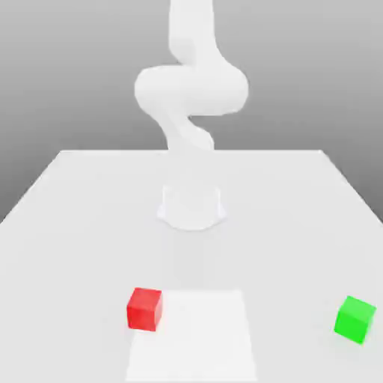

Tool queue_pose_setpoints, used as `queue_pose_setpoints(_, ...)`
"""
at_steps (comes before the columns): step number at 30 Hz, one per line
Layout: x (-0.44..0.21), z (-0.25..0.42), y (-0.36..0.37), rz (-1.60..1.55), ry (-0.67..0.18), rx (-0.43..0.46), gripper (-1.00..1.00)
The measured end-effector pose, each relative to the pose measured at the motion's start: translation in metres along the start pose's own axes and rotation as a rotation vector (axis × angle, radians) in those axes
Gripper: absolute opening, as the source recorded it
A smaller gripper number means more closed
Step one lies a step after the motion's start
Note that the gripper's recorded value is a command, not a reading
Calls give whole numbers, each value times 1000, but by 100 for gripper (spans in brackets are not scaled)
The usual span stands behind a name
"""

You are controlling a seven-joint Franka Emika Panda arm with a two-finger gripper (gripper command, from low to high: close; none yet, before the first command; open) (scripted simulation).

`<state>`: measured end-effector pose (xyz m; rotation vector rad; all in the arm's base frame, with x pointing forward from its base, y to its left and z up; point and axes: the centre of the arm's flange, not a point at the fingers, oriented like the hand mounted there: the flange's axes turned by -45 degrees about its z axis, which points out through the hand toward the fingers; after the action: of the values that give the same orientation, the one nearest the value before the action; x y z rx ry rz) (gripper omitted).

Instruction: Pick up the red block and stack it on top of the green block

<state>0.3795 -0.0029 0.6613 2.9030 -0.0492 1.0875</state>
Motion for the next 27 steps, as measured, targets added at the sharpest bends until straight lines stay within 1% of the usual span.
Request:
queue_pose_setpoints(4, -31, 105, 11, 5, -158, -71, 0)
queue_pose_setpoints(9, -97, 213, 36, 28, -351, -109, 0)
queue_pose_setpoints(13, -168, 279, 55, 61, -500, -102, 0)
queue_pose_setpoints(18, -264, 331, 67, 123, -666, -51, 0)
queue_pose_setpoints(20, -292, 344, 69, 145, -704, -32, 0)
queue_pose_setpoints(27, -333, 386, 65, 146, -715, -24, 0)
